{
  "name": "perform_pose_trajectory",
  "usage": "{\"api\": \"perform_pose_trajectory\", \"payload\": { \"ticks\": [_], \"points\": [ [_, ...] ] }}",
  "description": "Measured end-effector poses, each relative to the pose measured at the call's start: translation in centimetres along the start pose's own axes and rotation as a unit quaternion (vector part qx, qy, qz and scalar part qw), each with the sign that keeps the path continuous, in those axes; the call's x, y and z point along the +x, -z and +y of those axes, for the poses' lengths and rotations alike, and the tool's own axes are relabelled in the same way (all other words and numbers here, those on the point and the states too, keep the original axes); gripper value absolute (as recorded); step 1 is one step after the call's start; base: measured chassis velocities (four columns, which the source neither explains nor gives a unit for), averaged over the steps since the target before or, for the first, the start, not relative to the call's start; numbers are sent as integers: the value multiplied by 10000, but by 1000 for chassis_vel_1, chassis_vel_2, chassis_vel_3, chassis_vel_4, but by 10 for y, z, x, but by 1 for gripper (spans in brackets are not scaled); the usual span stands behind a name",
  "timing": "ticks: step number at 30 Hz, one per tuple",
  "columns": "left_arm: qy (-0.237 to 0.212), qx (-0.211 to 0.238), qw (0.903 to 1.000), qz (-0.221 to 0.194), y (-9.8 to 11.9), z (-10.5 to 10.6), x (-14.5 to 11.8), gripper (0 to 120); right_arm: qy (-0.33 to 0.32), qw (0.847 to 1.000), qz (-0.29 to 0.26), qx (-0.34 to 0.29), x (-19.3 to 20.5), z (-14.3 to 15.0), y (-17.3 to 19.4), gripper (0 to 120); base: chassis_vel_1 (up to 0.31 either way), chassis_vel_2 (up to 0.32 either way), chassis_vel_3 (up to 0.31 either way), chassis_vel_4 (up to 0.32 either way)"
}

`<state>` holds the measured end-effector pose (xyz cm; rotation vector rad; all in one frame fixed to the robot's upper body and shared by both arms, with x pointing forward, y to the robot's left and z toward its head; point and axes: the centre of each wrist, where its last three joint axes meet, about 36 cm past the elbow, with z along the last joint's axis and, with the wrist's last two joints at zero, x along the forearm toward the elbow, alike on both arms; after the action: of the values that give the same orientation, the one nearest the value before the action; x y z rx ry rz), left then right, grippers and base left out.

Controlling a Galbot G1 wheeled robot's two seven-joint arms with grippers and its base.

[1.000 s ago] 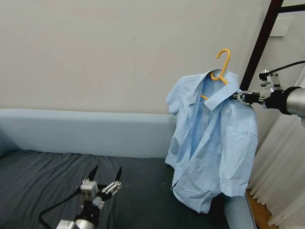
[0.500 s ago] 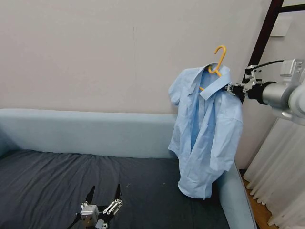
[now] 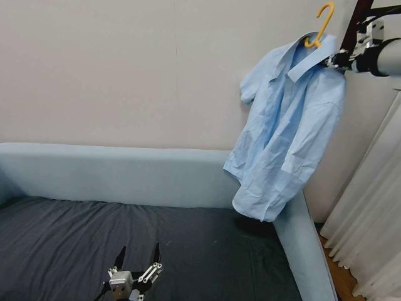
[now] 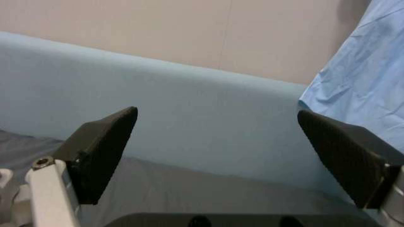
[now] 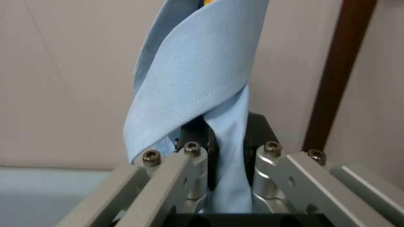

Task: Pick up the clothes from the sofa and hang them on the clothes hanger.

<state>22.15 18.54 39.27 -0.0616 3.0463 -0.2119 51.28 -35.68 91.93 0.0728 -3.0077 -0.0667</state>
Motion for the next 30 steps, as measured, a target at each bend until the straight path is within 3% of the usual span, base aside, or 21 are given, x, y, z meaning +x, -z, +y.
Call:
{"api": "perform_pose_trajectory", "payload": {
  "ticks": [11,24,30],
  "points": [
    [-25,-177,9998,44,10,5,4,100,-1352,9901,97,371,-5,-2,4,8,0,0,0,0],
    [16,-236,9997,33,11,11,-3,100,-2119,9721,132,993,8,-20,-6,8,0,0,0,0],
    [-2,-200,9998,59,8,9,-5,100,-2458,9608,102,1280,-12,-18,5,8,0,0,0,0]
  ]
}}
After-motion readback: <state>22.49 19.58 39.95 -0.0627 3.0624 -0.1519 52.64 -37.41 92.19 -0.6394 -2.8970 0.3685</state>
